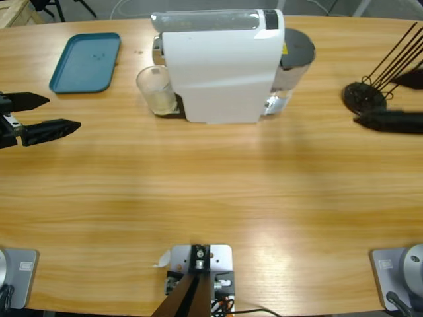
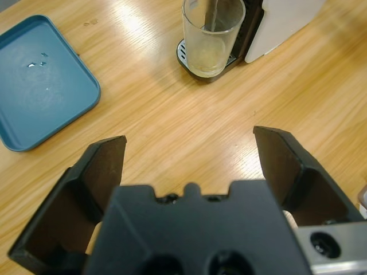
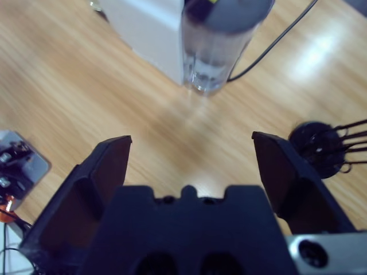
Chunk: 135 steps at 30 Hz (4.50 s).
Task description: Pour coffee
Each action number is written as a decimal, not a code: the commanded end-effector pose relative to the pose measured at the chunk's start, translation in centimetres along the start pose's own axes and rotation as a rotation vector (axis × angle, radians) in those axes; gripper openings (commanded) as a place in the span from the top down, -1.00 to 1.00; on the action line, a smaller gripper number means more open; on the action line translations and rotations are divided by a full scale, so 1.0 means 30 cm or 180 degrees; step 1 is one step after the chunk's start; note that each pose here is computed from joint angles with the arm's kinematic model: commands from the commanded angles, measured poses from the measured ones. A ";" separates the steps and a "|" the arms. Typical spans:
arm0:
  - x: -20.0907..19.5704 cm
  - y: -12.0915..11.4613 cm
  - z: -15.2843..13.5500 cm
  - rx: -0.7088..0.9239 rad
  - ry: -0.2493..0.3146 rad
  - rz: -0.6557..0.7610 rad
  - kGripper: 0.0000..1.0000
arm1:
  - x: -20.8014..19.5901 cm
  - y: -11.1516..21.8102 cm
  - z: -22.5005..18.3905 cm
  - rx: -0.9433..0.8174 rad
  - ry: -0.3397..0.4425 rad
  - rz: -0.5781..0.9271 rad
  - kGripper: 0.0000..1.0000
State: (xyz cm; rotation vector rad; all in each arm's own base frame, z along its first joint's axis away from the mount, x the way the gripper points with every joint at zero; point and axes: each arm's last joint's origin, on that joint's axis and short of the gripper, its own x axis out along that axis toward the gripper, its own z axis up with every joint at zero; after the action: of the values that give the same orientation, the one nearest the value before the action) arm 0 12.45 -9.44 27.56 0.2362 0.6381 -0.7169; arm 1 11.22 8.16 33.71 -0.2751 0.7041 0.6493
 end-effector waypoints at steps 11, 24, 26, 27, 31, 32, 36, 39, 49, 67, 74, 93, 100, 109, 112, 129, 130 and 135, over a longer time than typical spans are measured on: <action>0.025 -0.004 -0.026 0.0028 0.0062 -0.0046 -0.97 | 0.083 0.025 -0.209 -0.0037 -0.0360 0.0203 -1.00; 0.166 0.012 -0.013 -0.0106 0.0175 -0.0043 -0.98 | 0.115 0.029 -0.207 -0.0046 -0.0269 0.0248 -1.00; 0.171 0.013 -0.003 -0.0094 0.0119 -0.0043 -0.97 | 0.123 0.028 -0.205 -0.0043 -0.0238 0.0253 -1.00; 0.178 0.014 0.006 -0.0086 0.0083 -0.0050 -0.98 | 0.125 0.029 -0.204 -0.0043 -0.0233 0.0257 -1.00; 0.243 0.021 0.062 -0.0046 -0.0046 -0.0072 -0.97 | 0.127 0.029 -0.204 -0.0042 -0.0224 0.0270 -1.00; 0.266 0.019 0.079 0.0027 -0.0062 -0.0086 -0.97 | 0.127 0.029 -0.204 -0.0042 -0.0221 0.0272 -1.00; 0.356 0.024 0.116 0.0508 -0.0010 -0.0095 -0.88 | 0.130 0.029 -0.201 -0.0041 -0.0213 0.0273 -1.00; 0.382 0.023 0.123 0.0420 -0.0145 -0.0135 -0.83 | 0.131 0.029 -0.201 -0.0041 -0.0209 0.0268 -1.00; 0.448 -0.001 0.152 0.0030 -0.0527 -0.0715 -0.90 | 0.137 0.028 -0.196 -0.0039 -0.0187 0.0259 -1.00; 0.502 -0.003 0.025 0.0013 -0.0210 -0.0582 -0.99 | 0.137 0.027 -0.196 -0.0039 -0.0183 0.0255 -1.00; 0.570 0.003 0.039 0.0019 -0.0329 -0.0582 -0.99 | 0.139 0.028 -0.195 -0.0038 -0.0177 0.0257 -1.00; 0.677 0.010 0.063 0.0017 -0.0309 -0.0617 -0.98 | 0.144 0.027 -0.191 -0.0033 -0.0164 0.0261 -1.00; 0.690 0.014 0.061 0.0029 -0.0292 -0.0611 0.08 | 0.145 0.027 -0.191 -0.0028 -0.0159 0.0261 -1.00; 0.682 0.009 0.051 0.0049 -0.0274 -0.0695 0.38 | 0.146 0.027 -0.191 -0.0027 -0.0151 0.0262 -1.00; 0.670 0.008 0.048 0.0059 -0.0276 -0.0696 0.38 | 0.147 0.027 -0.191 -0.0028 -0.0149 0.0262 -1.00; 0.403 0.254 0.049 -0.0542 -0.0572 0.1052 0.33 | 0.146 0.027 -0.190 -0.0028 -0.0159 0.0261 -1.00; 0.407 0.287 0.050 -0.0625 -0.0573 0.1128 0.33 | 0.146 0.027 -0.190 -0.0028 -0.0159 0.0262 -1.00; 0.455 0.434 0.027 -0.1020 -0.0528 0.1363 0.32 | 0.140 0.028 -0.194 -0.0015 -0.0192 0.0260 -1.00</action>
State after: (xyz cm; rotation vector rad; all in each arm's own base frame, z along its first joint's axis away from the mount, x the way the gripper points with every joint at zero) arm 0 26.02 -10.26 21.17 0.0959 0.4676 -0.3356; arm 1 10.13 7.89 27.30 -0.2377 0.6289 0.7166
